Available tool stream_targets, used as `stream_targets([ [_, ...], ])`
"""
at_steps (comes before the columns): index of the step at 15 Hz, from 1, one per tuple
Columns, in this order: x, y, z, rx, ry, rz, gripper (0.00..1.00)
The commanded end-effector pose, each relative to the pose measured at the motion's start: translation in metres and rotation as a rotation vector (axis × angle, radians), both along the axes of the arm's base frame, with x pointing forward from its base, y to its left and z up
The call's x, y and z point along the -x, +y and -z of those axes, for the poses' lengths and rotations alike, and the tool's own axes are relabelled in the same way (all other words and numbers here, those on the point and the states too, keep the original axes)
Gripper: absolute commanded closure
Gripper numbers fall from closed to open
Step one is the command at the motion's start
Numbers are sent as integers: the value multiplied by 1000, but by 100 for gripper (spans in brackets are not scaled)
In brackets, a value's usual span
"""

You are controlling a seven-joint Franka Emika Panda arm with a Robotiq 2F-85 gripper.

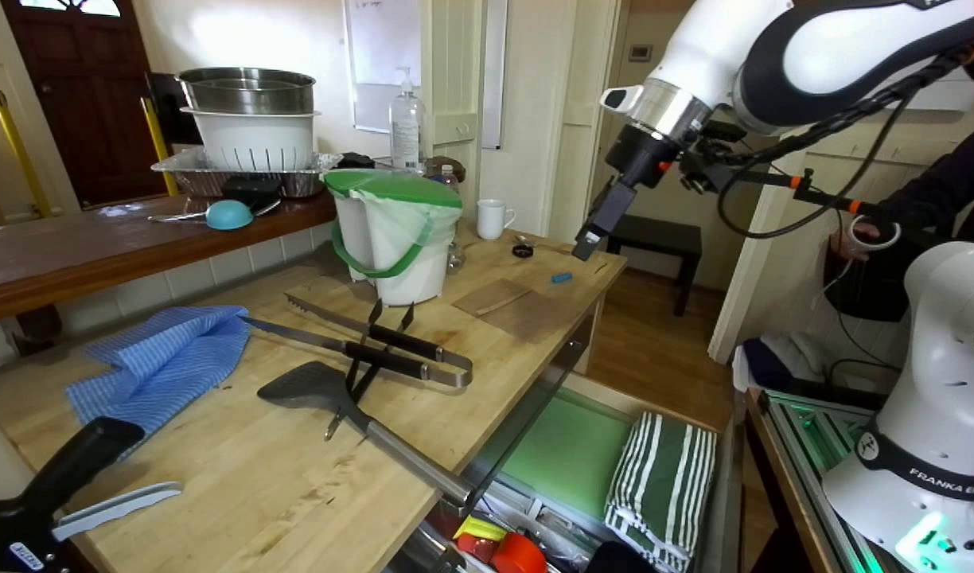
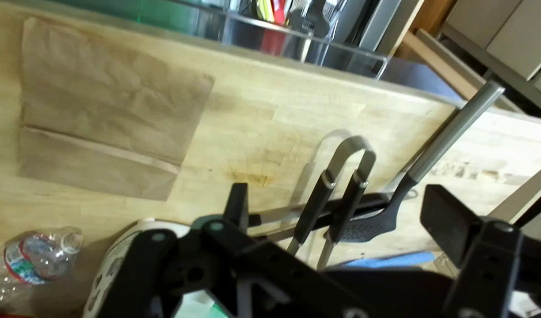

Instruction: Move the serrated tongs to the right.

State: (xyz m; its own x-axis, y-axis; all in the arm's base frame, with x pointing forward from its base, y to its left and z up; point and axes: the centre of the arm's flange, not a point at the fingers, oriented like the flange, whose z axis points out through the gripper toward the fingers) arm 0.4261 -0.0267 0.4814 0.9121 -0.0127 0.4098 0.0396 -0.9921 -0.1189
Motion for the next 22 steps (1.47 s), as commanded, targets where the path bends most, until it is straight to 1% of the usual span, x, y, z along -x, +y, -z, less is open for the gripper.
stream_targets([
  [1,-16,-1,2,9,-9,5,0],
  [3,-36,0,7,18,-1,7,0],
  [6,-41,0,7,20,0,6,0],
  [7,-49,4,11,2,-14,62,0],
  [8,-65,13,18,-17,-26,121,0],
  [9,-76,19,23,-8,-42,165,0],
  [10,-89,29,29,0,-39,197,0],
  [11,-100,38,35,-3,-23,216,0],
  [12,-113,49,43,11,-9,224,0],
  [13,-125,58,51,47,15,231,0],
  [14,-139,62,59,72,39,234,0],
  [15,-150,66,62,86,46,233,0],
  [16,-168,66,69,101,46,244,0],
  [17,-181,67,73,102,58,246,0],
  [20,-221,72,82,62,109,258,0],
  [21,-179,63,80,79,67,233,0],
  [22,-190,65,82,77,77,234,0],
])
